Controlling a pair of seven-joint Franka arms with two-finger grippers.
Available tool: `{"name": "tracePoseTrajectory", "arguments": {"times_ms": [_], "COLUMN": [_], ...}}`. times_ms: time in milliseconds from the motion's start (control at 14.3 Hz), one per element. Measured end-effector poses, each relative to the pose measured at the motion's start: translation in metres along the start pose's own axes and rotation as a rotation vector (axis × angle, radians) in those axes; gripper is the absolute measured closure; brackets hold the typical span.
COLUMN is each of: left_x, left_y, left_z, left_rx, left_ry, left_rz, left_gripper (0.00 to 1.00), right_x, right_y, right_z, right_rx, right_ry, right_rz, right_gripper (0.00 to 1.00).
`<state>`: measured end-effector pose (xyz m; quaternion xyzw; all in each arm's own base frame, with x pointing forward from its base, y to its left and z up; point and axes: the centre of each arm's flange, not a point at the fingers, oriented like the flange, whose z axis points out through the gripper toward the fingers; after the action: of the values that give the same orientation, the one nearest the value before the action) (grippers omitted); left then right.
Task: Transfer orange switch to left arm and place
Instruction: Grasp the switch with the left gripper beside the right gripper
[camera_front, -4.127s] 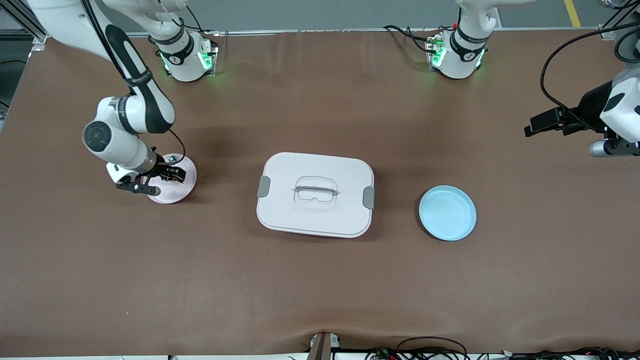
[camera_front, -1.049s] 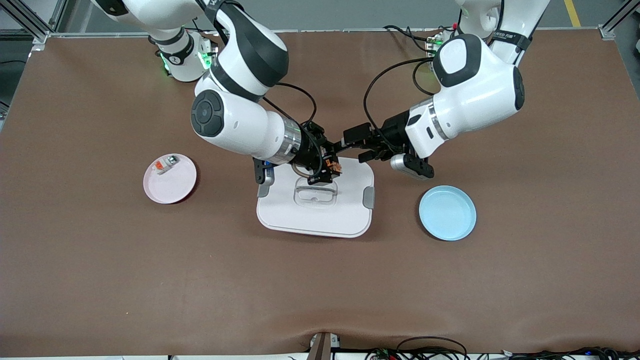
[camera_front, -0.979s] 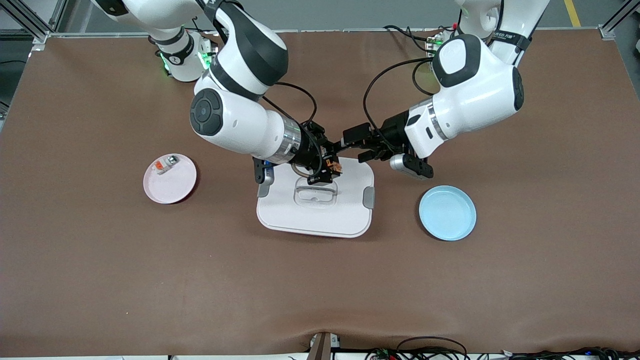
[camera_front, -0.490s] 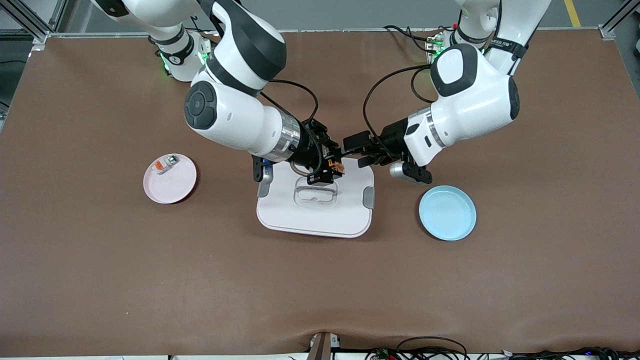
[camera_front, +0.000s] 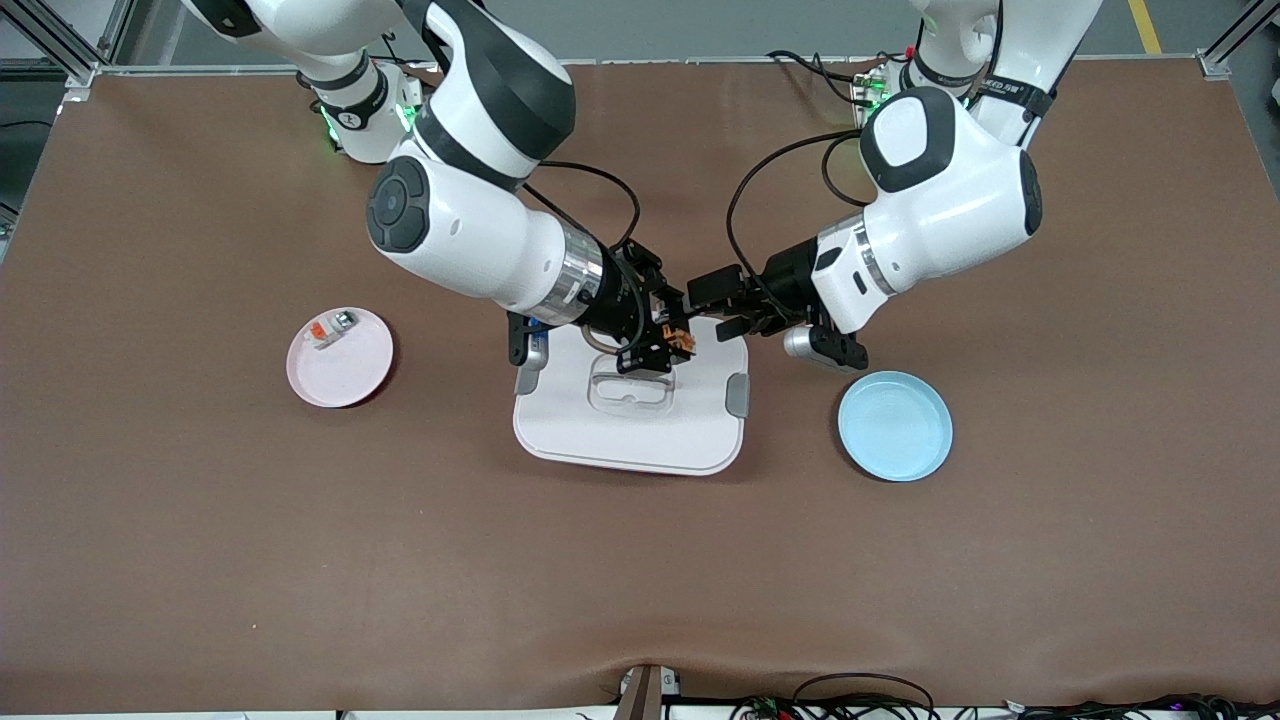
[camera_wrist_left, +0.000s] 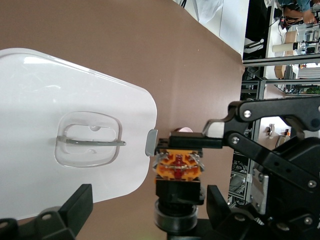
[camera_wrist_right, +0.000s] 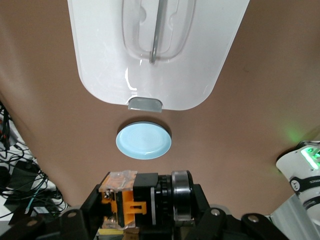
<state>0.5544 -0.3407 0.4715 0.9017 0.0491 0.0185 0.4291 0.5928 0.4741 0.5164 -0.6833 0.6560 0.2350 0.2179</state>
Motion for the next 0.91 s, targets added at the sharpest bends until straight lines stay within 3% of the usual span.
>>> {"name": "tracePoseTrajectory", "arguments": {"times_ms": [490,699,909], "left_x": [0.0003,0.0004,0.0002], "left_y": [0.0019,0.0018,0.0066], "left_z": [0.0002,0.0002,-0.0010], "left_rx": [-0.002,-0.002,-0.008], "left_ry": [0.018,0.018,0.021], "left_rz": [0.003,0.003,0.009], "left_gripper": [0.00,0.12,0.44], "right_x": [-0.0086,-0.0093,-0.0073], "right_y": [0.0040,0.0039,0.0032], "right_z": [0.0038,0.0028,0.0079], "right_rx": [0.012,0.013,0.008], "right_ry": [-0.011,-0.012,-0.009], "right_rz": [-0.001,0.000,0.015], "right_gripper": [0.28,0.28,0.28]}}
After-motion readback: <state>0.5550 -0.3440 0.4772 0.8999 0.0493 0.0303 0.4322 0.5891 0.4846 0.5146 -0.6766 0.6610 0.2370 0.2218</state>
